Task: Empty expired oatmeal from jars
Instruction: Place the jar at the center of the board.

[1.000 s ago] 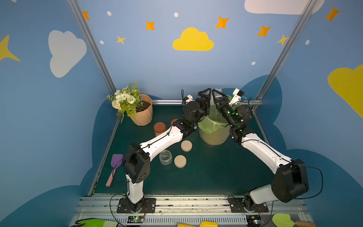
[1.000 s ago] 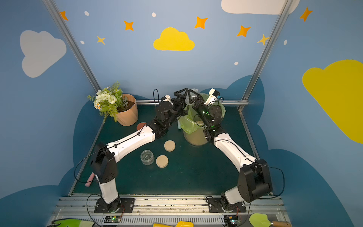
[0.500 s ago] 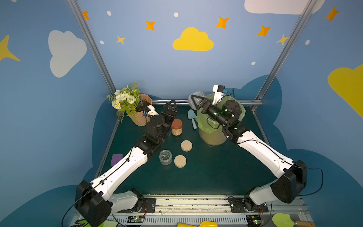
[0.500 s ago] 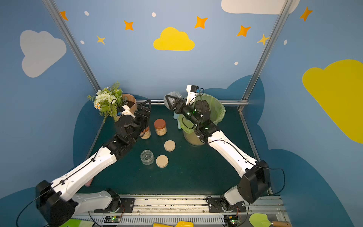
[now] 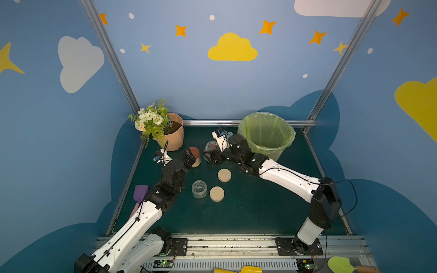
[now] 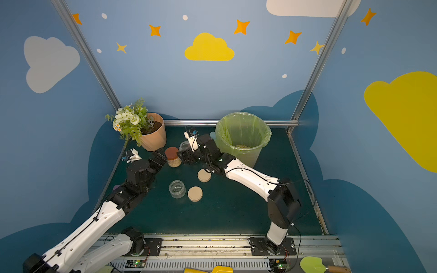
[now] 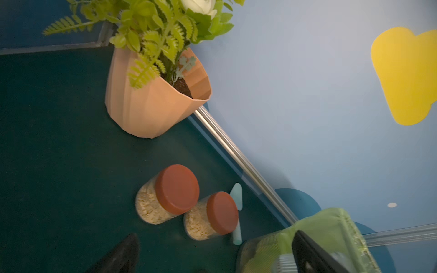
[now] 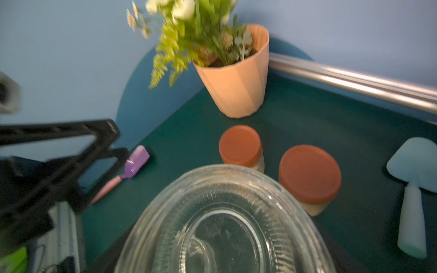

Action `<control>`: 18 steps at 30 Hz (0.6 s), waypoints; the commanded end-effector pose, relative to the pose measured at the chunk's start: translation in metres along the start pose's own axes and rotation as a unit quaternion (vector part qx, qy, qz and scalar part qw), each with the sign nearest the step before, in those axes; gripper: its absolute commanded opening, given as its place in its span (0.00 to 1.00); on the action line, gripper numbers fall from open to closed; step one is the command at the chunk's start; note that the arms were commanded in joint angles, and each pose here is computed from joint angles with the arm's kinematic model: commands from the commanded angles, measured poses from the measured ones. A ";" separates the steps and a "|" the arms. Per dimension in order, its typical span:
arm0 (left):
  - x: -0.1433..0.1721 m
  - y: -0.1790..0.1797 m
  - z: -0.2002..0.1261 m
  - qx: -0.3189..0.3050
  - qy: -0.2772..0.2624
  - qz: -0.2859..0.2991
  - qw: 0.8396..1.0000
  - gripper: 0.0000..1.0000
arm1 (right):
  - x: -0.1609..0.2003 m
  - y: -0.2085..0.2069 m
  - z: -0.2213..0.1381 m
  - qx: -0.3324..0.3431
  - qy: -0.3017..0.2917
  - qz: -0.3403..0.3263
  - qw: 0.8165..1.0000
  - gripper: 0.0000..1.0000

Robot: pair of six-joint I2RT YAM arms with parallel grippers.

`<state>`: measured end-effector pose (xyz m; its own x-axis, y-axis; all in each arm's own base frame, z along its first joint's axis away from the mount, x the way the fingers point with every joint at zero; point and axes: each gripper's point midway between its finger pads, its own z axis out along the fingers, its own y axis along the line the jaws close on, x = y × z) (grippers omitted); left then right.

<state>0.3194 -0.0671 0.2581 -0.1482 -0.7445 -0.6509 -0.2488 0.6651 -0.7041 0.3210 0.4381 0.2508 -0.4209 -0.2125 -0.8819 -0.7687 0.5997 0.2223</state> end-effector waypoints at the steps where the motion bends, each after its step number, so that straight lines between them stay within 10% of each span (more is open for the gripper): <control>1: 0.009 0.022 -0.002 -0.028 0.008 0.051 0.998 1.00 | 0.012 -0.003 0.015 0.030 0.009 -0.052 0.998 0.19; 18: 0.043 0.099 -0.019 -0.077 0.022 0.049 0.996 1.00 | 0.108 -0.028 0.099 0.051 0.024 -0.092 0.994 0.26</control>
<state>0.2771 -0.0417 0.1730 -0.2201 -0.6874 -0.6922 -0.3423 0.7189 -0.6050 0.3365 0.4579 0.0946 -0.3797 -0.4084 -0.8301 -0.7725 0.6336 0.0416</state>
